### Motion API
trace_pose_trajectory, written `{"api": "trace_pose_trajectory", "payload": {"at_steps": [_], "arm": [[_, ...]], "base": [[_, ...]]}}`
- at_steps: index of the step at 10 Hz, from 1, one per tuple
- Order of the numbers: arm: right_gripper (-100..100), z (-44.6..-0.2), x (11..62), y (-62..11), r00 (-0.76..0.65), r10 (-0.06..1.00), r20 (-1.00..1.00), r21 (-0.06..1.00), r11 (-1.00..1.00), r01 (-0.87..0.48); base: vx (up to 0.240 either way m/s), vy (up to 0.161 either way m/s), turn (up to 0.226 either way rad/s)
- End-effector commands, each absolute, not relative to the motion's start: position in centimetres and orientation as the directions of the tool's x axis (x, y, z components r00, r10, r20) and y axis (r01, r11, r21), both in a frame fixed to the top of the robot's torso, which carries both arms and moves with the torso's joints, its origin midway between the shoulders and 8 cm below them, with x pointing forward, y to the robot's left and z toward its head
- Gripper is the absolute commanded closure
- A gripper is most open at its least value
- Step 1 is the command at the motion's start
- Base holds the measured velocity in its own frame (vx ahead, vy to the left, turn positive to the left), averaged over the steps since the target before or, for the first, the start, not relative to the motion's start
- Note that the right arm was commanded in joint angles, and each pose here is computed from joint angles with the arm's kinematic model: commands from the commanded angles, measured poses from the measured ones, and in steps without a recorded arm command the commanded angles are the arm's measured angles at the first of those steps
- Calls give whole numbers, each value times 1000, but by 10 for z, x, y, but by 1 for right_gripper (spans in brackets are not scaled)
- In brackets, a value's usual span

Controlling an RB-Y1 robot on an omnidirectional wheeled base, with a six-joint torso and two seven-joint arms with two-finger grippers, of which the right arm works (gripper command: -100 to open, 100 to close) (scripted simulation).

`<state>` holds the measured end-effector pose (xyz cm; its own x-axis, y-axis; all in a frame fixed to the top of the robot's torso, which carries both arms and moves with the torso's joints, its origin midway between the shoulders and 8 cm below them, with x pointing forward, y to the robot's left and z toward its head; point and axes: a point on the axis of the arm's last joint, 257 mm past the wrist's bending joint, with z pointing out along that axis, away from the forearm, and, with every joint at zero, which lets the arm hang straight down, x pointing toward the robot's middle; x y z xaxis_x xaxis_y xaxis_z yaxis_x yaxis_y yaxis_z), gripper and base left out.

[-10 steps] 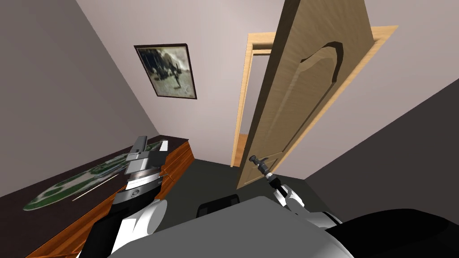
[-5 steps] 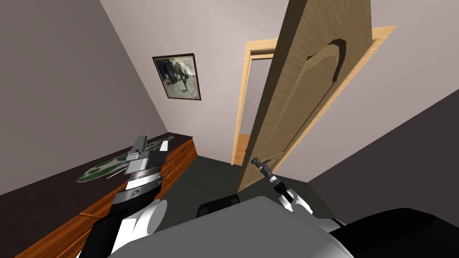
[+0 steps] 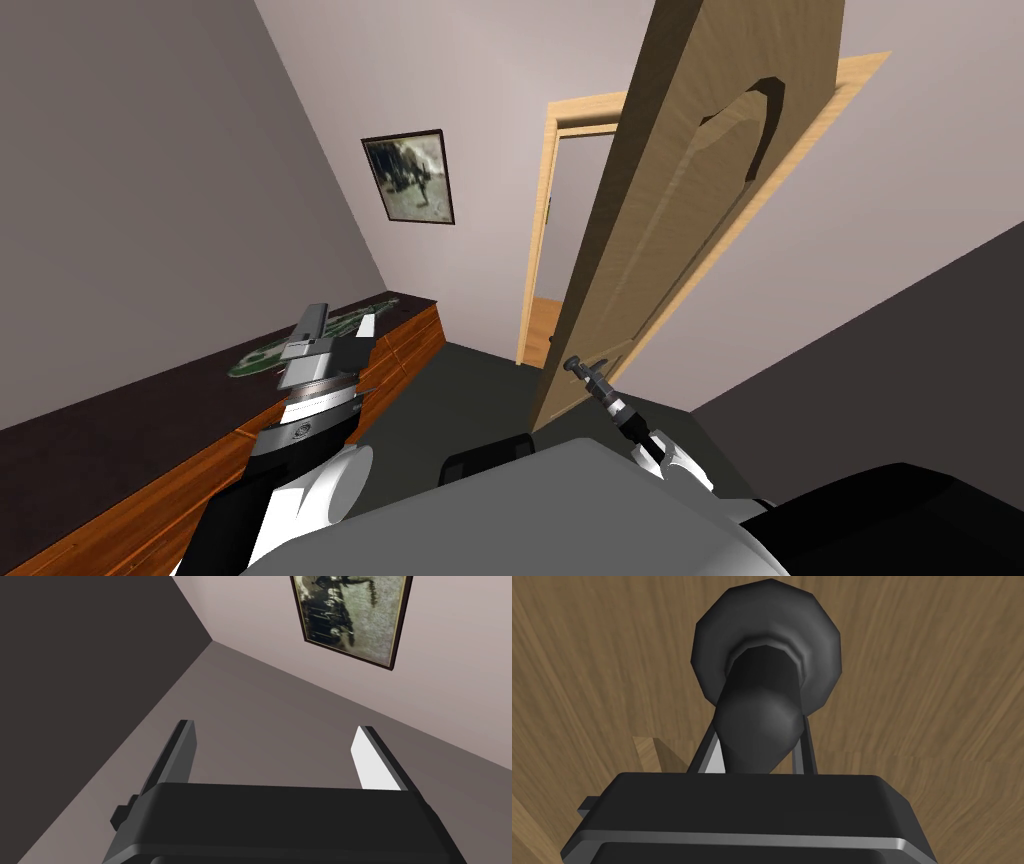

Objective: Pull the door open

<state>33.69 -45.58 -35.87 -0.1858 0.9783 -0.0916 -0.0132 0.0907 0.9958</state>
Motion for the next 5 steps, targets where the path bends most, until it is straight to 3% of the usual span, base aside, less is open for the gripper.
{"api": "trace_pose_trajectory", "payload": {"at_steps": [1, 5], "arm": [[100, -358, 337, -456, -188, 978, -93, 996, 92, -14], [100, -357, 337, -457, -191, 977, -96, 995, 94, -16]], "base": [[-164, -58, 188], [-190, -91, 149]]}}
